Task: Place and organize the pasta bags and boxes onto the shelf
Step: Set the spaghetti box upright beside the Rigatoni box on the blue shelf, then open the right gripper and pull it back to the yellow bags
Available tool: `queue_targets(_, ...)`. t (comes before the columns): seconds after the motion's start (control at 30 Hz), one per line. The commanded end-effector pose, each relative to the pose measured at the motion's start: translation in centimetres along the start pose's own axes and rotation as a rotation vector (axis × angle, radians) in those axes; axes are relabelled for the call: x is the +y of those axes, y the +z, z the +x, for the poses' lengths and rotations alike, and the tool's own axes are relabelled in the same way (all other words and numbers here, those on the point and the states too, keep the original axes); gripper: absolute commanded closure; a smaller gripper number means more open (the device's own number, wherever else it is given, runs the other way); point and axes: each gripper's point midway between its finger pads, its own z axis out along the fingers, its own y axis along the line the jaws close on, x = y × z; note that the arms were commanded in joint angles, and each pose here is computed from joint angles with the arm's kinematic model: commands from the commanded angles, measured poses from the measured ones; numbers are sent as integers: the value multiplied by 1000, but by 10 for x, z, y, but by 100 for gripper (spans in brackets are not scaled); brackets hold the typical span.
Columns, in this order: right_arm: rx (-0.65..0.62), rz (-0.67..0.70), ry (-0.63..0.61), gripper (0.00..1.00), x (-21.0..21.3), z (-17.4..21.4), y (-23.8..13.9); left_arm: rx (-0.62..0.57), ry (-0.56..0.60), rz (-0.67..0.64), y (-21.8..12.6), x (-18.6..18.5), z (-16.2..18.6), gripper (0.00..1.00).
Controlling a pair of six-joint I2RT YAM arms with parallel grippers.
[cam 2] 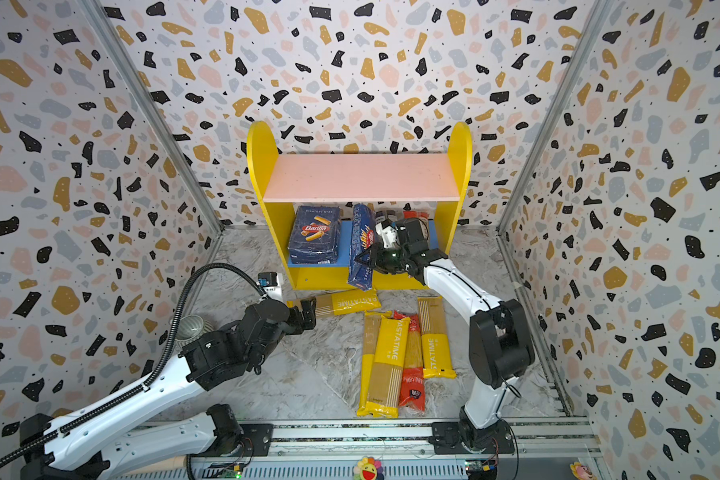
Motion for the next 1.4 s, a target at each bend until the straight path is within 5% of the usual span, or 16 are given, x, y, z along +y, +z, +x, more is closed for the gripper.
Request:
queue_targets(0.0, -112, -61, -206, 72, 48, -49, -18, 17, -5, 41, 5, -1, 5, 1)
queue_targets(0.33, -139, 168, -260, 68, 14, -90, -4, 24, -20, 25, 8, 15, 3, 0)
queue_targets(0.63, -90, 189, -260, 23, 6, -83, 7, 35, -23, 18, 11, 19, 6, 1)
queue_targets(1.0, -130, 166, -255, 19, 28, -57, -34, 48, -56, 23, 6, 27, 15, 0)
queue_targets(1.37, -107, 174, -222, 19, 24, 36, -83, 152, -90, 110, 6, 26, 59, 0)
